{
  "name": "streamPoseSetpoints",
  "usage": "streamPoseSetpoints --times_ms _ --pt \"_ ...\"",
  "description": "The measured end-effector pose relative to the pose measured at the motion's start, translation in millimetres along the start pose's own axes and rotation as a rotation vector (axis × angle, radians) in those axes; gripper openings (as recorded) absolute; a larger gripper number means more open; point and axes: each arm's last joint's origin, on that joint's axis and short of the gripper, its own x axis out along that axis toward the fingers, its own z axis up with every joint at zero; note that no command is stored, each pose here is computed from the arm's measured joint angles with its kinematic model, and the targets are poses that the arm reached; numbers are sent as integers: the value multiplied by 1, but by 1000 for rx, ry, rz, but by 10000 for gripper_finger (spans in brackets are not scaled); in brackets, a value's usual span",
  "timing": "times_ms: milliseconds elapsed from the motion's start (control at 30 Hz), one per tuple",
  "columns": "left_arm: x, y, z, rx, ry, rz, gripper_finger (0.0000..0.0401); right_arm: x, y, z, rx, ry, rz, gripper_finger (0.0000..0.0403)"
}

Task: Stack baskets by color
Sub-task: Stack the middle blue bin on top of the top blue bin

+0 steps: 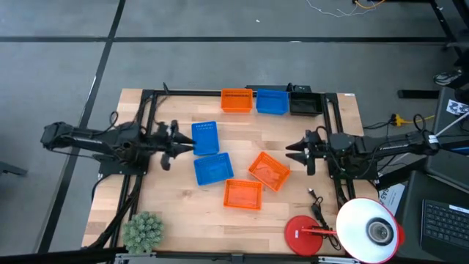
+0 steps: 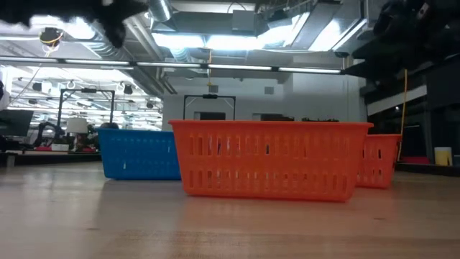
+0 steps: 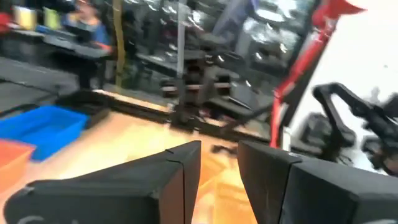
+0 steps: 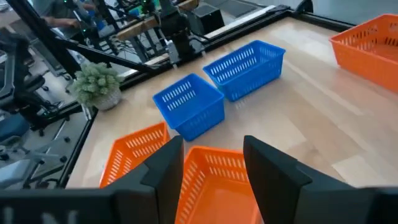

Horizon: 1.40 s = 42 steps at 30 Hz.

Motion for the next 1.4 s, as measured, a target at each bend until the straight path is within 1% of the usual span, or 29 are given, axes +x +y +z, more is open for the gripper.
streamPoseSetpoints --times_ms 100,200,267,333,367,433,500,533,600,633,700,767,800,867,900,967,1067,1233,1400 --pt "34 -6 13 25 150 25 98 -1 1 0 -39 -6 4 168" --pt "75 -7 21 36 275 84 98 -5 3 3 -75 -69 -30 168" --pt "103 -6 26 75 318 117 98 -9 5 4 -99 -94 -37 168" --pt "130 -4 30 143 348 126 98 -11 10 3 -106 -96 0 168" --pt "143 -3 32 171 369 126 98 -13 12 3 -111 -93 22 168" --pt "167 2 36 200 427 90 98 -14 17 0 -118 -77 64 168" --pt "188 9 36 196 517 62 98 -16 21 -3 -128 -64 88 168" --pt "197 14 34 191 569 64 98 -16 23 -4 -128 -62 90 168" --pt "212 23 29 182 673 104 98 -18 27 -7 -134 -58 87 168" --pt "215 27 27 182 739 136 98 -19 29 -9 -127 -51 90 168" --pt "213 35 25 190 888 233 98 -22 32 -13 -108 -29 99 168" --pt "200 43 25 168 1033 366 98 -24 35 -17 -85 -6 108 168" --pt "194 48 25 140 1078 429 98 -25 36 -18 -81 -3 101 168" --pt "184 59 24 30 1116 533 98 -27 37 -19 -68 -25 63 168" --pt "181 65 24 -39 1119 580 98 -27 37 -19 -65 -39 40 168" --pt "178 78 25 -182 1068 653 98 -28 37 -19 -59 -60 7 168" --pt "178 101 21 -324 1026 773 98 -29 38 -19 -35 -70 -4 168" --pt "180 122 12 -458 983 900 98 -29 38 -19 -18 -69 -2 168" --pt "189 135 -15 -598 977 1022 98 -29 38 -19 -49 -69 -3 168"
